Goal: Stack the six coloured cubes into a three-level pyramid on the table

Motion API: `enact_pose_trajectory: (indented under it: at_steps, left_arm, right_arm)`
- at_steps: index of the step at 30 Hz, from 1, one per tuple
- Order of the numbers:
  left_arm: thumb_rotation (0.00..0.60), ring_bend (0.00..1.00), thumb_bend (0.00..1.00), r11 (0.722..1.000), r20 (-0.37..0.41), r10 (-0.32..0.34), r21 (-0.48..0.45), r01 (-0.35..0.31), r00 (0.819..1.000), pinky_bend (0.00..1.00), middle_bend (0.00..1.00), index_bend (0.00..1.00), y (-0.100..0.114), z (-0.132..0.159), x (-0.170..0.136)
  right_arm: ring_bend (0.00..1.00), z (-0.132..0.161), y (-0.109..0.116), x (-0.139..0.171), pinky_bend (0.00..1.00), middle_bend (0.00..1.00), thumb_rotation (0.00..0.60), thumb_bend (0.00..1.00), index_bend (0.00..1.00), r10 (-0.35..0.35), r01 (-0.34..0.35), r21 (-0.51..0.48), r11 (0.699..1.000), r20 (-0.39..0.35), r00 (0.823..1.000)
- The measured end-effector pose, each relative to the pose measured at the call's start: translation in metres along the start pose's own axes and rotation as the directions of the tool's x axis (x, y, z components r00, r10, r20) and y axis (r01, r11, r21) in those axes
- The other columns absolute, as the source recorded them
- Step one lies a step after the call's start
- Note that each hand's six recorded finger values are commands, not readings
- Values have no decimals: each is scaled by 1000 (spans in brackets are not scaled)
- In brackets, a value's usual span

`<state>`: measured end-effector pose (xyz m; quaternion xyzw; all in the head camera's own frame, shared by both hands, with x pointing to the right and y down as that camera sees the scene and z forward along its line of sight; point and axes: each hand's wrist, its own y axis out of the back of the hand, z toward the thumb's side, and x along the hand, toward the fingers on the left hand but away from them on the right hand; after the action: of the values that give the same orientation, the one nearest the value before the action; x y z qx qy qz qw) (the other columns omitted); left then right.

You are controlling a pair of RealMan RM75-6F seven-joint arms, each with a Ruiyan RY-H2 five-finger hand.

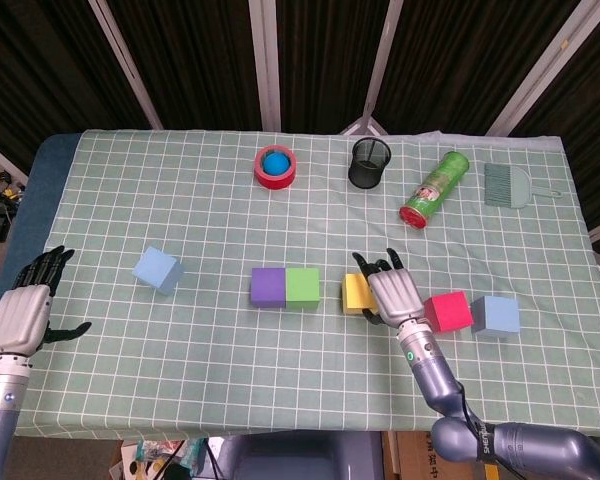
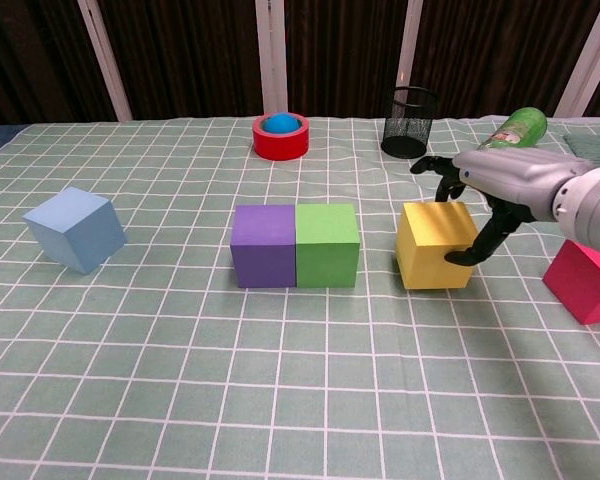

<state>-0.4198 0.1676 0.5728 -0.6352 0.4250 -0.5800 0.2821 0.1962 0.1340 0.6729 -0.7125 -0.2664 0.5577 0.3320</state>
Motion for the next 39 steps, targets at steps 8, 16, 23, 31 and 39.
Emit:
enact_pose_trajectory:
  at_steps: [8,16,23,31,39]
  left_arm:
    - [600,0,103,1000,-3,0,-6,0,1000,86,0,0,1,0,0]
    - [600,0,103,1000,-7,1,-16,-1,1000,85,0,0,2,-2,1]
    - [600,0,103,1000,-8,2,-23,-3,1000,85,0,0,3,-2,1]
    - [600,0,103,999,-17,-1,-32,0,1000,85,0,0,4,-6,2]
    - [600,0,103,999,-22,-5,-45,4,1000,85,0,0,4,-8,3]
  right_arm:
    - [227,8,2,-5,0,372,600,334,0,-10,10,13,1000,-10,1000]
    - [227,14,2,-11,0,372,600,334,0,-11,11,20,1000,-8,1000]
    - [227,24,2,-16,0,372,600,334,0,-2,2,18,1000,-12,1000]
    - [227,36,1,-21,0,372,600,333,0,11,-11,17,1000,-16,1000]
    - [227,42,1,-26,0,372,600,334,0,12,-11,28,1000,-13,1000]
